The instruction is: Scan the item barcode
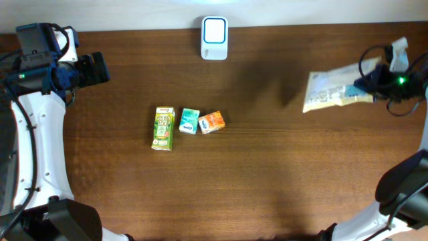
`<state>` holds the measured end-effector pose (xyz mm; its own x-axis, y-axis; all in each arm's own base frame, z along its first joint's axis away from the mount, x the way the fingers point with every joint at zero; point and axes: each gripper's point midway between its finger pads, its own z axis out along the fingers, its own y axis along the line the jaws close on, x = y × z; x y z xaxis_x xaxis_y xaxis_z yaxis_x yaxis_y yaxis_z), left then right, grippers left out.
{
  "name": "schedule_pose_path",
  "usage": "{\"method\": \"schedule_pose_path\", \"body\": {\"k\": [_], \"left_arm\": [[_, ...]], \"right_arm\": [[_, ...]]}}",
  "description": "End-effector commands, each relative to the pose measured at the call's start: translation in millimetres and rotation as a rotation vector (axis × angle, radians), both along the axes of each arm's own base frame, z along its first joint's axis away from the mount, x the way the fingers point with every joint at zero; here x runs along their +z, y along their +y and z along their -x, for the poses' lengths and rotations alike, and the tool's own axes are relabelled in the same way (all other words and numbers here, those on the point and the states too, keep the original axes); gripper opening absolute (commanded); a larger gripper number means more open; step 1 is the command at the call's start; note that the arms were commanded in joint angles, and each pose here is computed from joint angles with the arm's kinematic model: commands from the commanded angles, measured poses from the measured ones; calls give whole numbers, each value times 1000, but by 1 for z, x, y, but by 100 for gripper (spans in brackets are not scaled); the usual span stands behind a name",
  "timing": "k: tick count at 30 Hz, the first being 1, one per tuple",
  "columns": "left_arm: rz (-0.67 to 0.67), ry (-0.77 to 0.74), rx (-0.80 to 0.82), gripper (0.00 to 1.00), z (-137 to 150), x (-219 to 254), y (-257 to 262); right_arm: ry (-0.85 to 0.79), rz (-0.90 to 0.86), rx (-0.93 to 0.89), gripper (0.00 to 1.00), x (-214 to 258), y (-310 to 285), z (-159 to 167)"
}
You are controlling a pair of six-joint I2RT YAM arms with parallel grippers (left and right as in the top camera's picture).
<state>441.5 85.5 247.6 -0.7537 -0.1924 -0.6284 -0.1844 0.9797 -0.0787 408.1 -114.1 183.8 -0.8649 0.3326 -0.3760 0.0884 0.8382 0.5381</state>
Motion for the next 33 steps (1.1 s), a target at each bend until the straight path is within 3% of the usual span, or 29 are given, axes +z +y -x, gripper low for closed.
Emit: {"method": "schedule_pose_path", "body": {"k": [1, 4, 5, 6, 11, 15, 20, 23, 29, 33], "left_arm": [[-3, -18, 13, 99, -2, 7, 3], [-3, -18, 13, 99, -2, 7, 3], [-3, -18, 13, 99, -2, 7, 3], [-3, -18, 13, 99, -1, 7, 3], [-3, -18, 13, 99, -2, 7, 3], [-3, -18, 13, 99, -1, 7, 4], [-3, -18, 13, 99, -1, 7, 4], [-3, -18, 13, 99, -1, 7, 4], [-3, -18, 13, 99, -1, 7, 4], [-3, -18, 13, 99, -1, 7, 4]], "right_arm": [[81, -108, -93, 4, -53, -27, 15], [171, -77, -156, 4, -84, -52, 31], [194, -50, -174, 12, -89, -60, 36], [208, -20, -194, 46, -89, -70, 40], [190, 50, -238, 98, -27, -97, 39], [157, 52, -180, 99, 40, -58, 25], [87, -62, 144, 99, 47, 77, -15], [44, 24, 437, 79, 26, 198, -30], [-31, 297, 816, 74, -63, 356, -35], [-25, 397, 1009, 70, -113, 405, -11]]}}
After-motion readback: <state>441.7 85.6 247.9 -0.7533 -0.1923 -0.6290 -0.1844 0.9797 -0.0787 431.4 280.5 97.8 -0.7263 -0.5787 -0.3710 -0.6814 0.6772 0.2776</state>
